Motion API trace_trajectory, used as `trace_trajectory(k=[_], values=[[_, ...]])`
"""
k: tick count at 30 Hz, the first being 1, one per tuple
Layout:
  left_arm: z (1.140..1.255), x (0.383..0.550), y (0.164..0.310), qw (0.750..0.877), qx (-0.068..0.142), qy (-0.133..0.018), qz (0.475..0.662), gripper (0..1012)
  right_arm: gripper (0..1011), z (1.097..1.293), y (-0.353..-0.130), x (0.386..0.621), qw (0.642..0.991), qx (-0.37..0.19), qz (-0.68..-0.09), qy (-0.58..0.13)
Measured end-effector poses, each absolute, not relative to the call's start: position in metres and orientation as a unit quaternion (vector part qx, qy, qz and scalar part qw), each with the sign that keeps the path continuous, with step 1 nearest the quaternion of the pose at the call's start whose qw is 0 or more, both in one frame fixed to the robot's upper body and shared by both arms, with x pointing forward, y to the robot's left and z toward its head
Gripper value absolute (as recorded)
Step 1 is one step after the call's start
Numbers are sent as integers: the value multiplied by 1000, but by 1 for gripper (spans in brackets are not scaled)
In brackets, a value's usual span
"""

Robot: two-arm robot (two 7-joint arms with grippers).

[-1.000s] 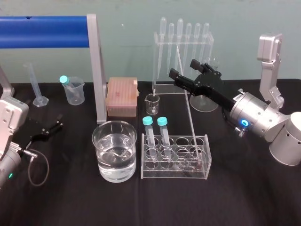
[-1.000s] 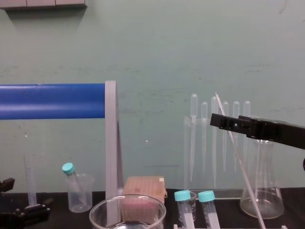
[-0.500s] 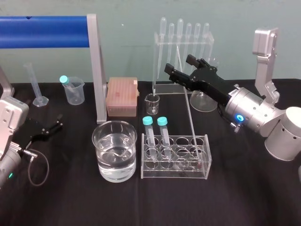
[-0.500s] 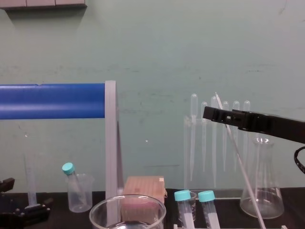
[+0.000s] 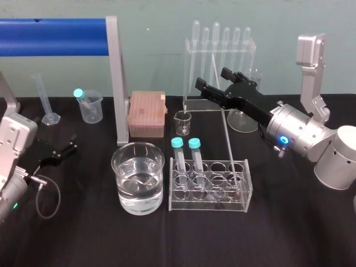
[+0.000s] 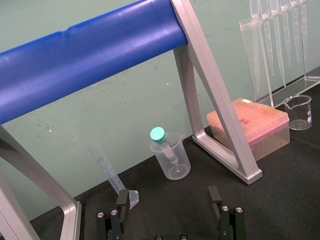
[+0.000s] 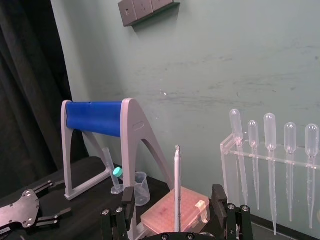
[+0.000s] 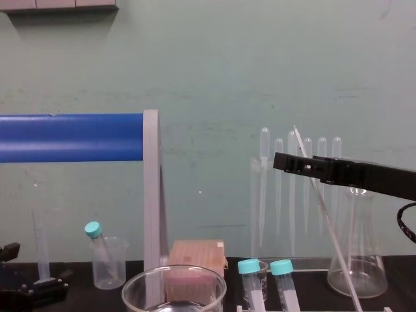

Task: Hold the thermometer with one hand and immerse one end into the beaker, then reinsert it into the test tube rack.

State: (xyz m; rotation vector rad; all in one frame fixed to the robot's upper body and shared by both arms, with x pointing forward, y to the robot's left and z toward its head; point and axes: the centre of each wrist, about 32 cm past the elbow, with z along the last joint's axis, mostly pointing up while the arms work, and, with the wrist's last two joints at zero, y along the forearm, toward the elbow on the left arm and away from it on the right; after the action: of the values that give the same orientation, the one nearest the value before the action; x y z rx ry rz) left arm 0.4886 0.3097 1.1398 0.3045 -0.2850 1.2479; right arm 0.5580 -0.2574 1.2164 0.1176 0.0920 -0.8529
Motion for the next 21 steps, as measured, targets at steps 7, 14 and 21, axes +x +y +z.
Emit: trace_trajectory(k=[7,14,21], values=[[1140,489,310,791,141,-132,580,1008,1003,1216,-258,558,907,51,-415,47],[1140,489,310,791,141,-132,580,1008,1003,1216,-260,556,906,46,-417,47],[1140,489,310,791,142,-132,580,1008,1003,1216,-261,556,906,44,-419,48]])
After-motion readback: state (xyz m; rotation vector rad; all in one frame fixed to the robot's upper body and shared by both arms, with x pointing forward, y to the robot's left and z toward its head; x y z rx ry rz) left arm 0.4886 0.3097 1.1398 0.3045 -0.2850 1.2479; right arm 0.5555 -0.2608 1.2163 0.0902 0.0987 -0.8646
